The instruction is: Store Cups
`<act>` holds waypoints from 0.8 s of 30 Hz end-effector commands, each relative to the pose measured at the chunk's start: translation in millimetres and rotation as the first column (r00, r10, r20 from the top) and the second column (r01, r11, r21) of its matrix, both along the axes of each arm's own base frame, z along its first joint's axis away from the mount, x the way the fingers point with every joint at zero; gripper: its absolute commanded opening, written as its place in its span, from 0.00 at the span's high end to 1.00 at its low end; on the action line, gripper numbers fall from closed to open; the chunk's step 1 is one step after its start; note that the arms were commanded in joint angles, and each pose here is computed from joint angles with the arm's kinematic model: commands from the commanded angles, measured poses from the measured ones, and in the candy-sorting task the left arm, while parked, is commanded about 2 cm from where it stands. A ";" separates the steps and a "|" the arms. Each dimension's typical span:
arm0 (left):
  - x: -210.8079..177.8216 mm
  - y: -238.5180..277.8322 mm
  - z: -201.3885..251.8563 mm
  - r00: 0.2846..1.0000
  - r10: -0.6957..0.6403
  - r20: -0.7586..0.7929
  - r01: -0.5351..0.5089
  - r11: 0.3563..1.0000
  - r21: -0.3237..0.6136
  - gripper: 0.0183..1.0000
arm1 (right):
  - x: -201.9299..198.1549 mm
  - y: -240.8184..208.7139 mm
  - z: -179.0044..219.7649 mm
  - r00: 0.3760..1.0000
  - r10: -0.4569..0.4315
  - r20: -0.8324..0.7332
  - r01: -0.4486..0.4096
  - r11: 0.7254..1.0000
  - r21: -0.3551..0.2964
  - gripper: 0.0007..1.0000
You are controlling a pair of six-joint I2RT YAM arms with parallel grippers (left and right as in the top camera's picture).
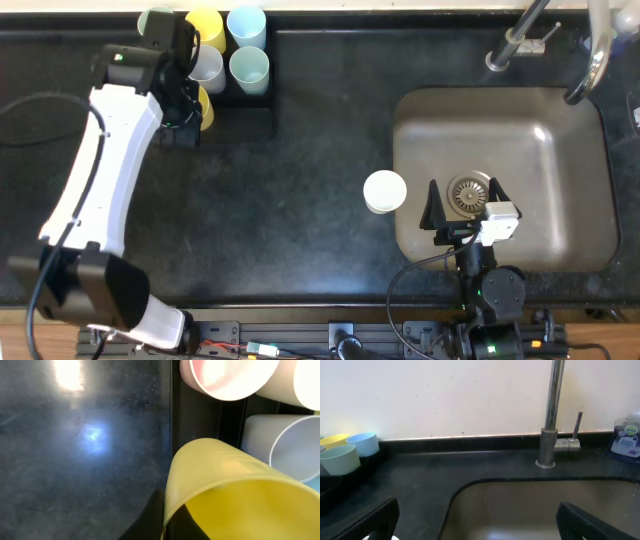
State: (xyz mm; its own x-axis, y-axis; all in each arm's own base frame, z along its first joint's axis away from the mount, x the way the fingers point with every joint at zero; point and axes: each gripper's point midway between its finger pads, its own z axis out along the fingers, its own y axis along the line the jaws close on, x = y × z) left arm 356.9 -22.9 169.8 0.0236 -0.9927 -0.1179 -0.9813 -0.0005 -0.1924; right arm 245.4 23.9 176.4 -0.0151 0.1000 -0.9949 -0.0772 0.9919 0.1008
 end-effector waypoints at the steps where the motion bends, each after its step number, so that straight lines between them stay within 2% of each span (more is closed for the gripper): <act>1: 4.2 3.1 -16.4 0.999 0.043 -0.034 -0.043 0.999 0.013 0.98 | 0.2 -0.3 -3.0 1.000 -0.004 0.001 0.004 1.000 0.007 0.00; 16: 29.0 11.9 -51.3 0.996 0.073 -0.042 -0.069 0.994 0.081 0.98 | 0.2 -0.3 -3.0 1.000 -0.004 0.001 0.004 1.000 0.007 0.00; 24: 35.0 11.7 -71.0 0.995 0.075 -0.071 -0.069 0.994 0.082 0.98 | 0.2 -0.3 -3.0 1.000 -0.004 0.001 0.004 1.000 0.007 0.00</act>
